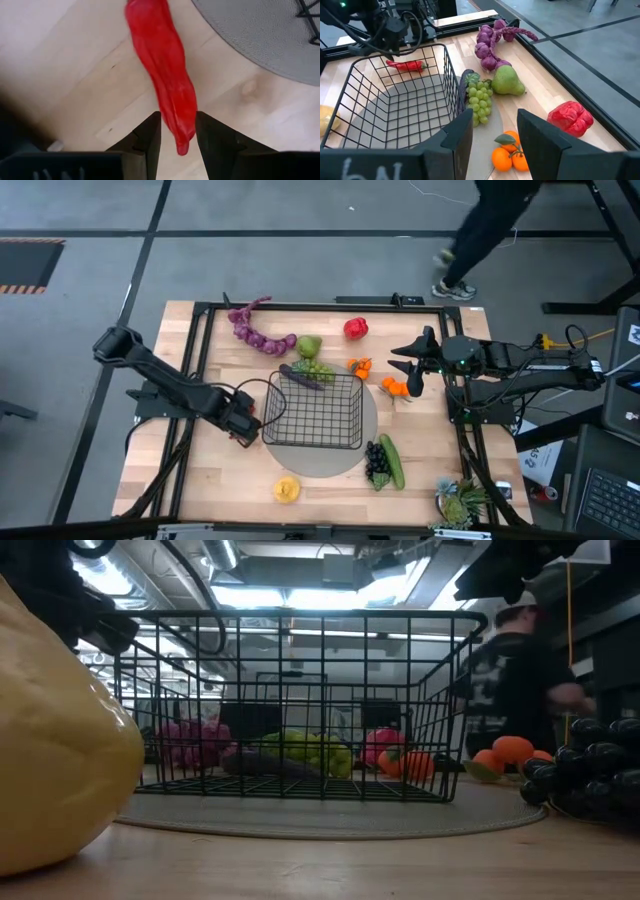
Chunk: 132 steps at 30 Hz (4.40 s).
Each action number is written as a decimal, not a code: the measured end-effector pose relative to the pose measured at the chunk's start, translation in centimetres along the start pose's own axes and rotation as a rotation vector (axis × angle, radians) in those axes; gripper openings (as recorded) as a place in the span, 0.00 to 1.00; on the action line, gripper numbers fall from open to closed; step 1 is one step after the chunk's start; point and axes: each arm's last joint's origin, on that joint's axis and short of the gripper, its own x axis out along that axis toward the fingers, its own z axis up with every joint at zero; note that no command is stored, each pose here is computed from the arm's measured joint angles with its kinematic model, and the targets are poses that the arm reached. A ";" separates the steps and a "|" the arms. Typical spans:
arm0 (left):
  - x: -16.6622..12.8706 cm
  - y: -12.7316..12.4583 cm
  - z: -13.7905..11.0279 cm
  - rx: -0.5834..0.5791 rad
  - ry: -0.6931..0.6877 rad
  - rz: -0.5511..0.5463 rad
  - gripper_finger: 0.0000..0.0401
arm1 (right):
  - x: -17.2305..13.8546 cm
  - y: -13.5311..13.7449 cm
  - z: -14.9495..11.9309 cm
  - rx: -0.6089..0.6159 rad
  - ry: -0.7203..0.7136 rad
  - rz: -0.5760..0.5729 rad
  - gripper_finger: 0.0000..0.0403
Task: Build produce basket
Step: Put the red chili pepper into the black wire basket
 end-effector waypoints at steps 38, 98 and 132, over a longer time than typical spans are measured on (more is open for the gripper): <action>3.7 -1.3 -1.9 0.199 0.025 0.147 0.29 | 0.0 0.0 0.0 0.001 0.000 0.000 0.38; -6.7 -2.5 -0.3 -0.018 -0.149 0.473 0.04 | 0.0 0.0 0.0 -0.004 0.003 -0.001 0.38; -11.1 -9.7 3.2 0.334 -0.992 0.172 0.11 | 0.0 0.0 0.0 -0.026 0.001 -0.001 0.38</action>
